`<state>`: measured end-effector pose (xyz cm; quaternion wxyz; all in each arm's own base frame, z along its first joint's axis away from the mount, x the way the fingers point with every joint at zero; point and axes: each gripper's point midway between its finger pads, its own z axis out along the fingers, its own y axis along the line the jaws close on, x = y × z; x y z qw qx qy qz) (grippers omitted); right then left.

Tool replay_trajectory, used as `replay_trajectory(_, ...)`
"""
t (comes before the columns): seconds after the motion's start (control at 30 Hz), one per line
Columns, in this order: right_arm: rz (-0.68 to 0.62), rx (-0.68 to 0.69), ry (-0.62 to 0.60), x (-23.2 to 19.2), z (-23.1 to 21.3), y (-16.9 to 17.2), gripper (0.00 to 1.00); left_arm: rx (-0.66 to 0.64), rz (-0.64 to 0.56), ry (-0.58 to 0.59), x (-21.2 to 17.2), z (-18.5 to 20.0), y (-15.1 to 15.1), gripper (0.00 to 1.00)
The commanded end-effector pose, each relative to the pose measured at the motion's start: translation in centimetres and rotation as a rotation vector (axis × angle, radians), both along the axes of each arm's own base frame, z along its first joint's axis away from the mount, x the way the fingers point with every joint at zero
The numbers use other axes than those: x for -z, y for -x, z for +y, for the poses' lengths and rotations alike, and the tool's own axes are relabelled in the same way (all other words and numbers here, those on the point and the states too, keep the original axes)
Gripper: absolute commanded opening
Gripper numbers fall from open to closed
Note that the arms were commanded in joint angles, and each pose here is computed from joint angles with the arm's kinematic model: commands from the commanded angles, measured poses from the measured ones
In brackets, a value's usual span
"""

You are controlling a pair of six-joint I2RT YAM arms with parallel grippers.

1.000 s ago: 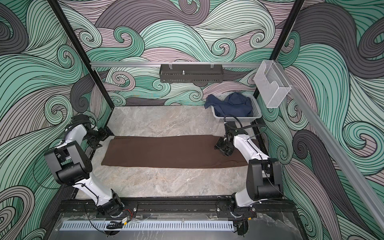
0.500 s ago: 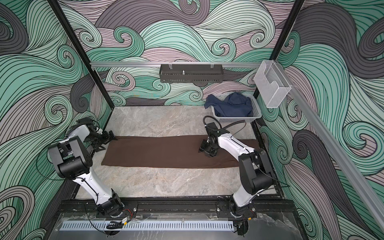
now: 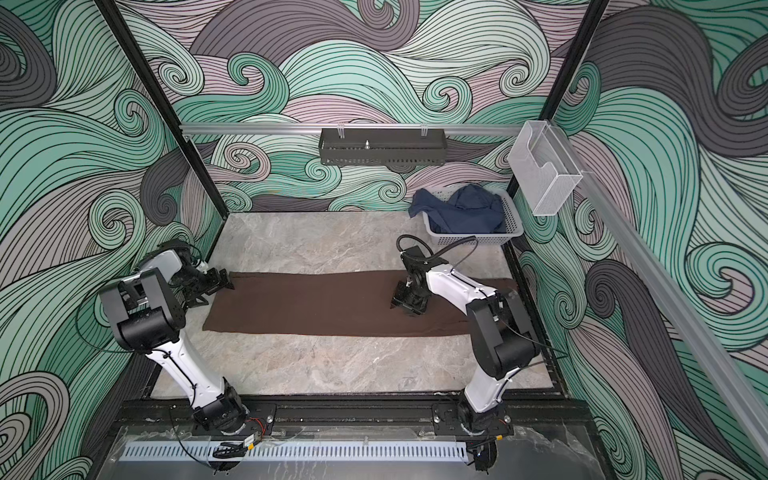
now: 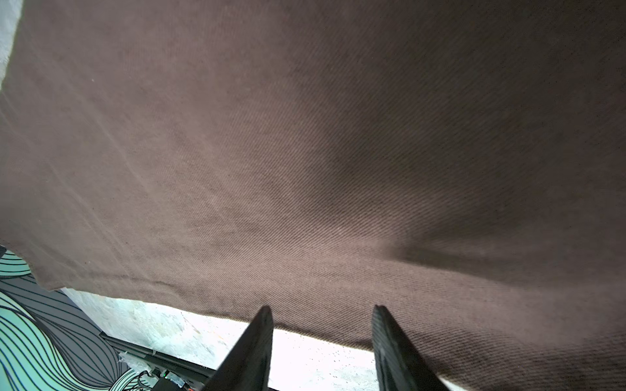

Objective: Fold and stack the trousers

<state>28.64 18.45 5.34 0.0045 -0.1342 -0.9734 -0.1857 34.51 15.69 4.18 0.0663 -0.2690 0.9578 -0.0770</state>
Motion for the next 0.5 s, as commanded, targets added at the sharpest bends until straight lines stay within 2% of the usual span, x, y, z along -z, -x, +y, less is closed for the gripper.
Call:
replay_trajectory(0.0, 0.003, -0.010, 0.009, -0.4, 0.1, 0.1, 0.49, 0.026, 0.035, -0.012, 0.4, 0.5, 0.1, 0.93)
replay_trajectory(0.2, 0.001, -0.017, 0.017, -0.7, 0.1, 0.0, 0.49, 0.037, 0.059, 0.003, 1.6, 0.2, -0.2, 0.91)
replay_trajectory(0.47, -0.005, -0.011, 0.033, -0.8, -0.2, 0.0, 0.49, 0.046, 0.081, 0.088, 2.9, -1.7, 0.0, 0.86)
